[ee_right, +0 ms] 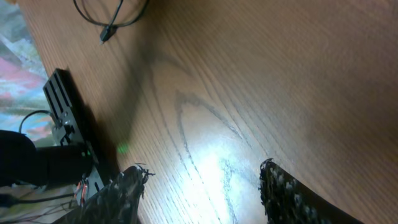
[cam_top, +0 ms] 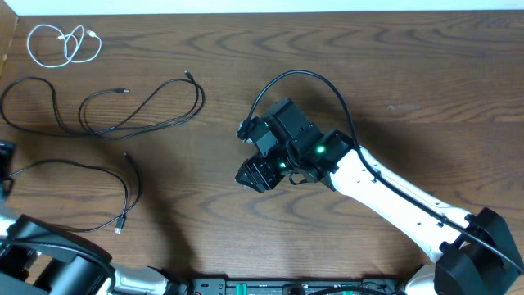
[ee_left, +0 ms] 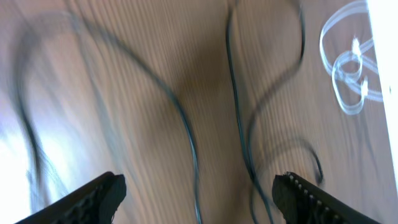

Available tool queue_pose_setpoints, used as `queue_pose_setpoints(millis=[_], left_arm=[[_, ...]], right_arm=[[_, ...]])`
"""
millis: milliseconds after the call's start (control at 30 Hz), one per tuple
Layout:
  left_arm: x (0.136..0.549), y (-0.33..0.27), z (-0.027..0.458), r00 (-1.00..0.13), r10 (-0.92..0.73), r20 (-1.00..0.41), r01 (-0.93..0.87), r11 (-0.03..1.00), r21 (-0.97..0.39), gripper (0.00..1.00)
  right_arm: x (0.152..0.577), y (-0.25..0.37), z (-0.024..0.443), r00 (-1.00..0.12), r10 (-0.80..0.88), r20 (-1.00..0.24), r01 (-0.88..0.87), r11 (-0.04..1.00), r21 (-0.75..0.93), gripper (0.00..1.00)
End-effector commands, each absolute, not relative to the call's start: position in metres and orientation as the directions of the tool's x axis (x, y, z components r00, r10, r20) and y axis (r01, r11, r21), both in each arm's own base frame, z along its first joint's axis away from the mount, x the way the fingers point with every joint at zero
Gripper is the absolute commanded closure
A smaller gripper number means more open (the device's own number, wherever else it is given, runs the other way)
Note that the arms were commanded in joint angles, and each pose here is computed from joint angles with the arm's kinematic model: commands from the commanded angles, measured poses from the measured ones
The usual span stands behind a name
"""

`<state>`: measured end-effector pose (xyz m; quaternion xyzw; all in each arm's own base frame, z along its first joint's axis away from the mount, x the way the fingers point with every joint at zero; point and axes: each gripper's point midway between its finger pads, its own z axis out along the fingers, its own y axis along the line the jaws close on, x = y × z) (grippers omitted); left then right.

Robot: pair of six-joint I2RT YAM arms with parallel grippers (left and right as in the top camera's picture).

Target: Untangle cables

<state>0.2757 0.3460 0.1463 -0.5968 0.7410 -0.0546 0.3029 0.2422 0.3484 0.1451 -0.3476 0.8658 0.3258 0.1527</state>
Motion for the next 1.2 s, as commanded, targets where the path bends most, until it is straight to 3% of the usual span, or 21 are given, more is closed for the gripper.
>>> queue_pose_setpoints(millis=[0,67,200,267,400,567,767,933,1033,1167], left_arm=[[0.295,0.294,0.120,-0.169,-0.965,-0.199,-0.831,0.248,-0.497,0.17],[0.300,0.269,0.107,-0.223,-0.965,-0.139,-0.839,0.262,-0.477,0.17],[0.312,0.217,0.089,-0.430,-0.897,-0.104,-0.796,0.431,-0.425,0.17],[0.300,0.197,0.072,-0.512,-0.855,-0.084,-0.806,0.512,-0.298,0.17],[0.285,0.181,0.052,-0.581,-0.811,-0.072,-0.801,0.585,-0.124,0.17],[0.283,0.153,0.030,-0.643,-0.765,-0.045,-0.759,0.644,-0.096,0.17],[0.272,0.161,0.012,-0.650,-0.755,-0.087,-0.757,0.653,-0.001,0.18],[0.270,0.161,0.011,-0.647,-0.758,-0.085,-0.760,0.649,0.001,0.39],[0.268,0.160,0.011,-0.635,-0.769,-0.073,-0.771,0.637,0.004,0.44],[0.262,0.157,0.010,-0.635,-0.771,-0.049,-0.772,0.635,0.013,0.60]], right_arm=[[0.239,0.348,0.149,-0.713,-0.504,-0.488,-0.701,0.548,0.457,0.42],[0.239,0.348,0.148,-0.708,-0.508,-0.490,-0.705,0.545,0.454,0.42],[0.239,0.348,0.149,-0.707,-0.508,-0.492,-0.706,0.544,0.454,0.41],[0.239,0.348,0.148,-0.709,-0.509,-0.488,-0.704,0.545,0.454,0.41],[0.237,0.347,0.147,-0.712,-0.513,-0.479,-0.701,0.548,0.456,0.41],[0.237,0.347,0.147,-0.712,-0.513,-0.480,-0.701,0.548,0.456,0.39],[0.237,0.347,0.147,-0.731,-0.497,-0.467,-0.682,0.562,0.469,0.39],[0.237,0.347,0.147,-0.730,-0.497,-0.469,-0.682,0.561,0.469,0.41],[0.238,0.347,0.147,-0.730,-0.497,-0.470,-0.683,0.560,0.469,0.41],[0.238,0.347,0.147,-0.730,-0.496,-0.470,-0.683,0.561,0.468,0.41]])
